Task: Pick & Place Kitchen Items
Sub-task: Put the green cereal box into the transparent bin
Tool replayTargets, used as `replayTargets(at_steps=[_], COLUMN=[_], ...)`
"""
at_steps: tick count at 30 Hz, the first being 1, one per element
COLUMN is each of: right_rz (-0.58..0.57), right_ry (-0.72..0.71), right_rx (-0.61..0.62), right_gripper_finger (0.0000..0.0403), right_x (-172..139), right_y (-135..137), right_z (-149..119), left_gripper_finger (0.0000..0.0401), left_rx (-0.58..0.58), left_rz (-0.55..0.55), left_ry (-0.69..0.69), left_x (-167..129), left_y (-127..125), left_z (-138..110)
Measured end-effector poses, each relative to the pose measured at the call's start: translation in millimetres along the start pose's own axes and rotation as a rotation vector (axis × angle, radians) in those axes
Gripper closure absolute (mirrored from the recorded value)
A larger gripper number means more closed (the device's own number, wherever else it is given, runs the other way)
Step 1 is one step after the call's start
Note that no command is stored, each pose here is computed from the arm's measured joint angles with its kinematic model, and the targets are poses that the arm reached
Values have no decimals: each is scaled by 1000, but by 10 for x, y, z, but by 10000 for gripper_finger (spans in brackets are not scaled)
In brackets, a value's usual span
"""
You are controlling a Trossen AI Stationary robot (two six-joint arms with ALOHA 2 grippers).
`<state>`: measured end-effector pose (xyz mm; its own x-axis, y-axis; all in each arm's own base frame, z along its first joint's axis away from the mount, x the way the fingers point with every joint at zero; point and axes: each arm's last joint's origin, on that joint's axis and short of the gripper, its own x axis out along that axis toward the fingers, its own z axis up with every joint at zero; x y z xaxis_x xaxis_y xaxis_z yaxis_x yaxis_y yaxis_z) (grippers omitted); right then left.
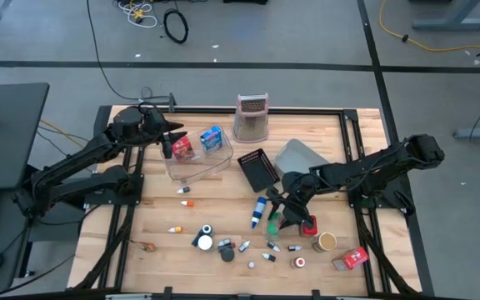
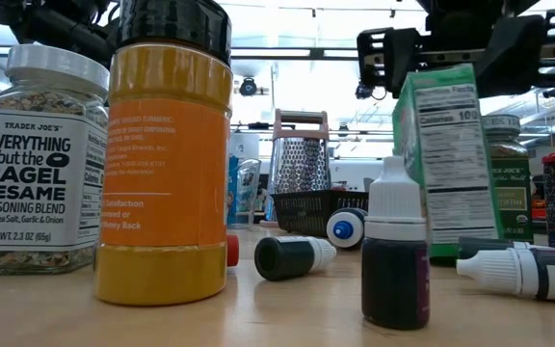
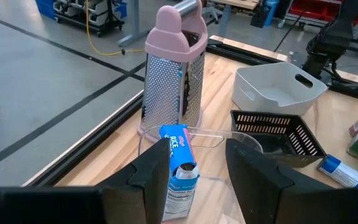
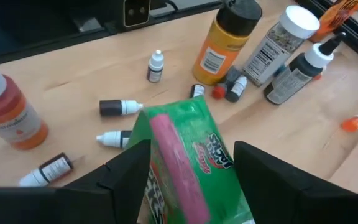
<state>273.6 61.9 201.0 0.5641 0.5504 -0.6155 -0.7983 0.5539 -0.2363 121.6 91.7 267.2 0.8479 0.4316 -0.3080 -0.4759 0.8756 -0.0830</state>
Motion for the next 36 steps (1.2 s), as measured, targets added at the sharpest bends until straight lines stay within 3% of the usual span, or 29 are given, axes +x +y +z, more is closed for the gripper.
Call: replayTargets(at_steps=[4,9,14,18,24,29,36], right_rz=[37,72,21,-38,-244,-415,-800], right_ry=[8,27,27,-2,-26,-92,-174], right_rx=[26,49,59,84,122,210,234], right_gripper_finger=[181,242,297,295,271,277,282], right_x=[66,202,206,155,-31,-284,-533], right_y=[9,3,-27,-66,-178,-463,-861], right_z=[-47,-134,-116,-62,71,300,430], left_gripper_finger=[237,237,237,237,237,237,237], left_rx=[-4,0,3,20,20,17,16], left_rz=[0,0,0,-1,0,0,0], left_ry=[1,0,1,2,0,0,1], left_x=[0,0,0,0,-1,-1,0], left_y=[0,1,1,-1,-1,-1,-1], left_z=[-1,0,-1,-2,0,0,-1])
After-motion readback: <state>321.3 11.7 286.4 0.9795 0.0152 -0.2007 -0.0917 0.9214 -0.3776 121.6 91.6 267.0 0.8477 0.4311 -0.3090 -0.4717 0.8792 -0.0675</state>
